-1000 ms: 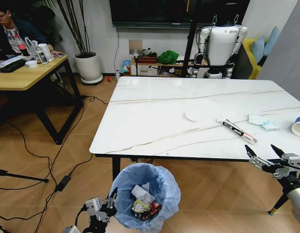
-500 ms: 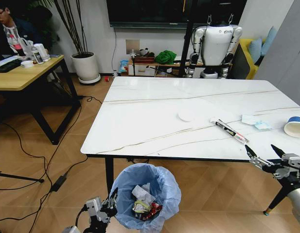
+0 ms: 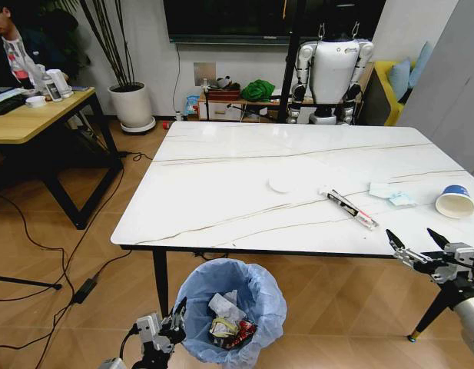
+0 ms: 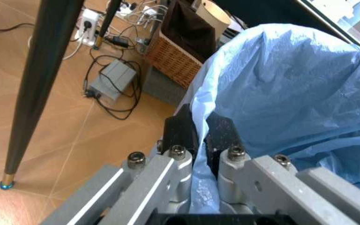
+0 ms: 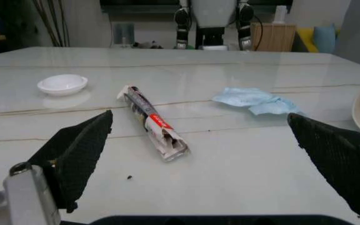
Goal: Pick up the trash bin and place the trash from the table into it.
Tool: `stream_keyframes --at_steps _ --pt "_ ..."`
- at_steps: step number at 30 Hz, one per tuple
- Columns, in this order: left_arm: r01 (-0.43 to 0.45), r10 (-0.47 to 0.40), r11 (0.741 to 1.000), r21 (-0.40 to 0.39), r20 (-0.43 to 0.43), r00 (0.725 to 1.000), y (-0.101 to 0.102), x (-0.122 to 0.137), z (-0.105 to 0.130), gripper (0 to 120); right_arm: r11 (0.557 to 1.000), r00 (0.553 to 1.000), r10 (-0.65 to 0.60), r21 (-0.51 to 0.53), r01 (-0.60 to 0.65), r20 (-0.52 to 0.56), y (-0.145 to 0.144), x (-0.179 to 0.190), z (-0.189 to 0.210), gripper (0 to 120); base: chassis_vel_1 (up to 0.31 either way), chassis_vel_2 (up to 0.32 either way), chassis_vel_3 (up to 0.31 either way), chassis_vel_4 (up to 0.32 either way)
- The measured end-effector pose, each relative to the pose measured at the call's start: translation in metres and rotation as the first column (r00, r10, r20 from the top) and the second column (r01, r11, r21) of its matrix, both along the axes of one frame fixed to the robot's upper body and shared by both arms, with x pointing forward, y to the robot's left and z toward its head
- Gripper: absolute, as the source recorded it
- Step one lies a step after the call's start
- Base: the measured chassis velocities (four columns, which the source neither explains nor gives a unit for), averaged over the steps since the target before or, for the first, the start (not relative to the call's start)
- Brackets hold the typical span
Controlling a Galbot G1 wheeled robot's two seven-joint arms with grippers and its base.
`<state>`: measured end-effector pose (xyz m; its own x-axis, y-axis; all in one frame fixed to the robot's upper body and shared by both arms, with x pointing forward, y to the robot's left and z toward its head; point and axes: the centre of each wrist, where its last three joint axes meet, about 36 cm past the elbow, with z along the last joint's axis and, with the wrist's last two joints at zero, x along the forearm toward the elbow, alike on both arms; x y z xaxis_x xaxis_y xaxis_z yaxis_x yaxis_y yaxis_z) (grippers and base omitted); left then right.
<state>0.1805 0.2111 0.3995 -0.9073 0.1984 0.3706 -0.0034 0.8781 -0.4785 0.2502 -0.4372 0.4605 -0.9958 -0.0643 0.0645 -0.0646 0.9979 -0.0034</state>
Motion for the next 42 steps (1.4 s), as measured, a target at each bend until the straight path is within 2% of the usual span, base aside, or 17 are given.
stream_keyframes --at_steps 6,15,19,23,30,31,42 --pt "0.001 -0.001 1.0 0.0 -0.002 1.0 -0.001 0.0 -0.001 0 1.0 1.0 0.017 -0.009 -0.017 0.006 -0.006 0.001 -0.002 100 -0.056 -0.054 0.058 0.049" --pt "-0.003 0.003 1.0 0.005 0.001 1.0 0.001 0.0 -0.001 0 0.996 0.998 0.052 -0.079 -0.049 0.028 -0.015 0.009 -0.002 100 0.0 0.0 0.0 0.0" --pt "-0.005 0.005 1.0 0.007 0.003 1.0 0.002 -0.001 0.001 0 0.995 0.997 0.079 -0.057 -0.078 0.015 0.001 0.026 0.011 100 0.0 0.0 0.0 0.0" --pt "-0.01 0.01 1.0 0.016 0.012 1.0 0.006 -0.004 0.006 0 0.99 0.989 0.144 0.014 -0.143 -0.019 0.014 0.056 0.029 100 0.0 0.0 0.0 0.0" --pt "-0.03 0.029 0.999 0.026 0.023 0.999 0.009 -0.01 0.013 0 0.966 0.965 0.257 0.045 -0.255 -0.045 0.006 0.096 0.034 100 0.0 0.0 0.0 0.0" --pt "-0.039 0.038 0.998 0.04 0.026 0.999 0.011 -0.014 0.013 0 0.952 0.948 0.306 0.032 -0.304 -0.091 0.002 0.117 0.029 100 0.0 0.0 0.0 0.0" --pt "-0.041 0.04 0.998 0.042 0.022 0.999 0.011 -0.016 0.011 0 0.945 0.929 0.324 0.008 -0.328 -0.179 -0.011 0.127 0.008 100 0.0 0.0 0.0 0.0"
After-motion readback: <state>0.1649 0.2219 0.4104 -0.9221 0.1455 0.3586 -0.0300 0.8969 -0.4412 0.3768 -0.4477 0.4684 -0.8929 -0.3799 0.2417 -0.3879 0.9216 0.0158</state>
